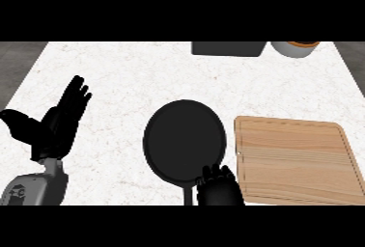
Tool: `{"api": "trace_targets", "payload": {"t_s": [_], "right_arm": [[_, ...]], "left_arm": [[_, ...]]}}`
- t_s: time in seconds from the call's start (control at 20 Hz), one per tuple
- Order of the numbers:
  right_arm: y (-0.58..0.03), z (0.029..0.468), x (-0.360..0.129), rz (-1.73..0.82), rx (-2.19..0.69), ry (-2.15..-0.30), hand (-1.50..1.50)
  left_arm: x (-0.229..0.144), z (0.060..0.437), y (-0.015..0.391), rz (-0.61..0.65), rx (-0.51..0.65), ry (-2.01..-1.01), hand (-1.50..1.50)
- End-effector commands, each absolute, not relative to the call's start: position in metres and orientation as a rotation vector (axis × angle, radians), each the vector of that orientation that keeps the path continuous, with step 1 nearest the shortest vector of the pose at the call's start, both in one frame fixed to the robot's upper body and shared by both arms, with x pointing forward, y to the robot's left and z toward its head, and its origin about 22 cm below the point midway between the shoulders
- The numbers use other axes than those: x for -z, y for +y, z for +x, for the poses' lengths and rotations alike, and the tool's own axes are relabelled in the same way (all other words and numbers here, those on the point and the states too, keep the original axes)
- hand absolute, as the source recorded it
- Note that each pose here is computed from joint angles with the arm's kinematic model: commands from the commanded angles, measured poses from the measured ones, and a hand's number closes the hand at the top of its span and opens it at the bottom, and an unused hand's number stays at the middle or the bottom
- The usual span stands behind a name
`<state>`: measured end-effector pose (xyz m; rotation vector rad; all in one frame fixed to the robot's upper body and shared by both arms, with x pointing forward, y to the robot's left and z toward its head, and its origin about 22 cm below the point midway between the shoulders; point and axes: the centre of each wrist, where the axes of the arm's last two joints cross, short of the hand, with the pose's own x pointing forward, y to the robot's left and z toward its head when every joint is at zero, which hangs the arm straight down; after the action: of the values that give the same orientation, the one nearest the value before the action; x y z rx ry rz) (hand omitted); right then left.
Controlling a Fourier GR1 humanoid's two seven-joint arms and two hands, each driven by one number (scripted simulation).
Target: Pick the lemon from the cutting board and place it in the pan
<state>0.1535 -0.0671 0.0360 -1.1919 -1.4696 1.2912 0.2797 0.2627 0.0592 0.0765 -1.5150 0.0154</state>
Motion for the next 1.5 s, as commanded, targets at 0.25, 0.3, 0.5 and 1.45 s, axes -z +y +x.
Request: {"api": "trace_targets", "payload": {"t_s": [0.25,0.3,0.5,1.45], "right_arm": [[-0.025,0.132,-0.079,-1.281,-1.075,-1.524,1.5],[-0.025,0.137,-0.082,-1.29,-1.044,-1.518,1.5],[-0.021,0.145,-0.089,-1.333,-0.933,-1.483,1.5],[-0.009,0.251,-0.11,-1.248,-0.726,-1.47,1.5]], "left_arm": [[-0.058,0.285,0.256,0.074,0.002,-1.52,0.0],[-0.059,0.283,0.259,0.064,-0.013,-1.523,0.0],[-0.059,0.286,0.255,0.046,-0.016,-1.521,0.0],[-0.058,0.29,0.257,0.081,-0.029,-1.528,0.0]]}}
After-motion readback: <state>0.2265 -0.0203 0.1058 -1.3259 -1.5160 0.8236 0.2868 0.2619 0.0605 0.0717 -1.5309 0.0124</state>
